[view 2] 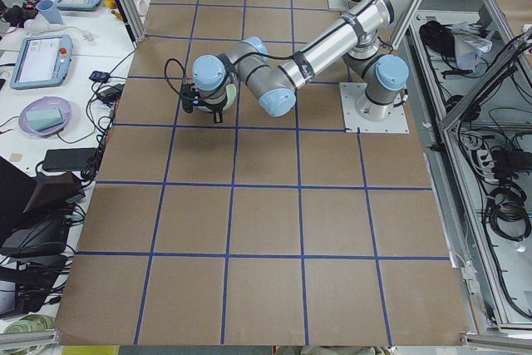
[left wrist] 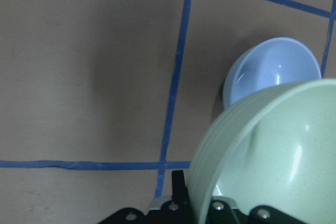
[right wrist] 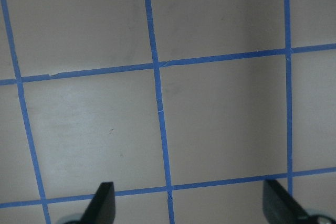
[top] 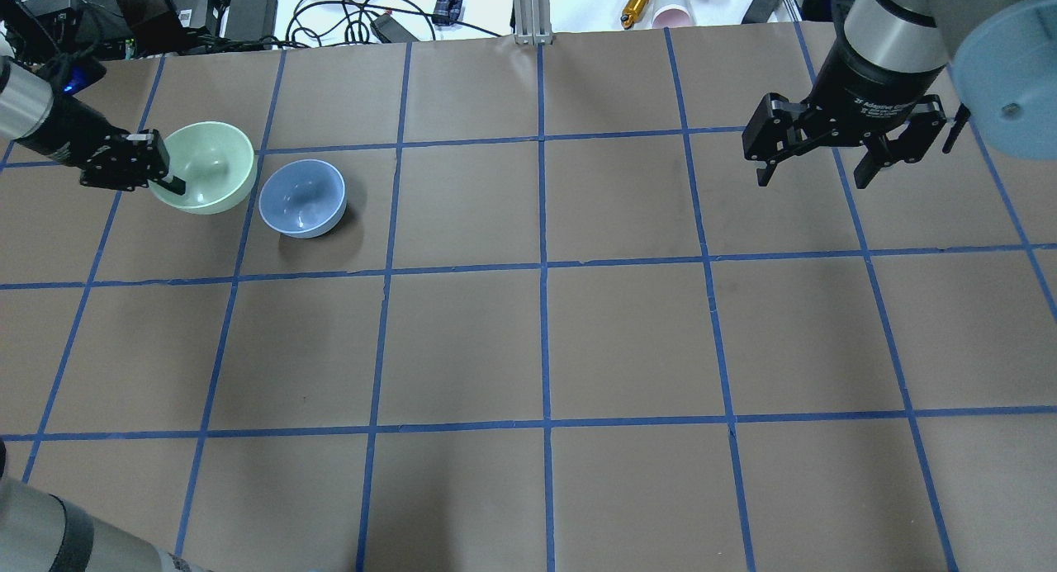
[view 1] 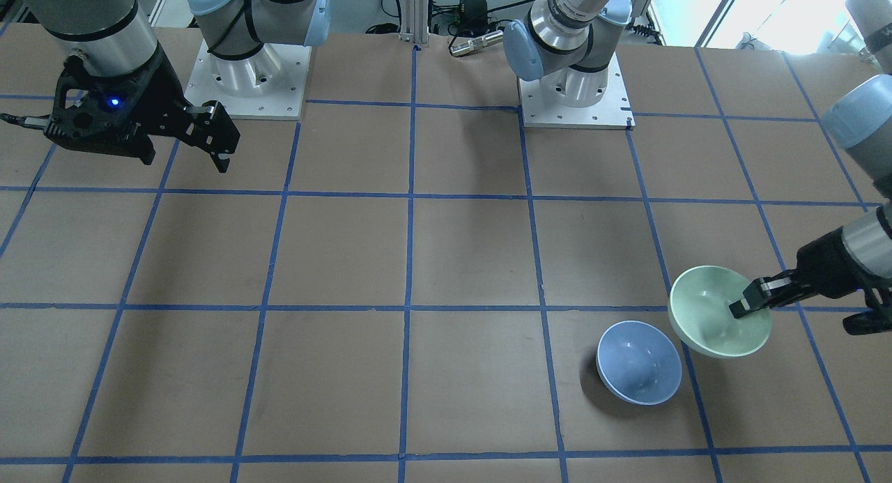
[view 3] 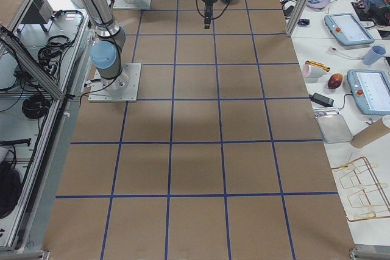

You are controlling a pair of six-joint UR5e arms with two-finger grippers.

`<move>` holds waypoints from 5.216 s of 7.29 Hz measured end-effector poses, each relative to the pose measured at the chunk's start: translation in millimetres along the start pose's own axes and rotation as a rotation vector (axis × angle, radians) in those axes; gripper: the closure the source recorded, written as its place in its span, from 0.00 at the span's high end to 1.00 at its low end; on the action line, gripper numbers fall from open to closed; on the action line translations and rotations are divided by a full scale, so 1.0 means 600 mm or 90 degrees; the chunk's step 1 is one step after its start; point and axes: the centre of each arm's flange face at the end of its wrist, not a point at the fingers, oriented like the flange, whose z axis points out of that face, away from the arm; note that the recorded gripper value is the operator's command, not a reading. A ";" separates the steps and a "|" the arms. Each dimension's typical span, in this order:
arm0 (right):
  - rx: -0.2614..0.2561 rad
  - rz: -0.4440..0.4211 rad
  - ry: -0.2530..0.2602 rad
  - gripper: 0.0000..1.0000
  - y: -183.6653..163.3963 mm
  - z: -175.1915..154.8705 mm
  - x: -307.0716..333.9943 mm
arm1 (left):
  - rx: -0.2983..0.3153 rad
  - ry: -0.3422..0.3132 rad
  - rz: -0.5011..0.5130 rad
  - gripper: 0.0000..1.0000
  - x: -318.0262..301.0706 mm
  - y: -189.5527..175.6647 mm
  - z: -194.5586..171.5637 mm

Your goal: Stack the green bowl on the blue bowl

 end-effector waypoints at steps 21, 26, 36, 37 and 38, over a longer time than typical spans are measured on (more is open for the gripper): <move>0.000 0.000 0.000 1.00 0.000 0.000 0.000 | -0.026 -0.027 0.069 1.00 0.076 -0.041 0.137; 0.000 0.000 0.000 1.00 0.000 0.000 0.000 | -0.013 -0.080 0.065 1.00 0.117 -0.010 0.046; 0.000 0.000 0.000 1.00 0.000 0.000 0.000 | 0.018 -0.206 0.161 1.00 0.506 0.294 -0.189; 0.000 0.000 0.000 1.00 0.000 0.000 0.000 | 0.022 -0.204 0.160 1.00 0.508 0.300 -0.195; 0.000 0.000 0.000 1.00 0.000 0.000 0.000 | 0.024 -0.203 0.160 1.00 0.507 0.302 -0.198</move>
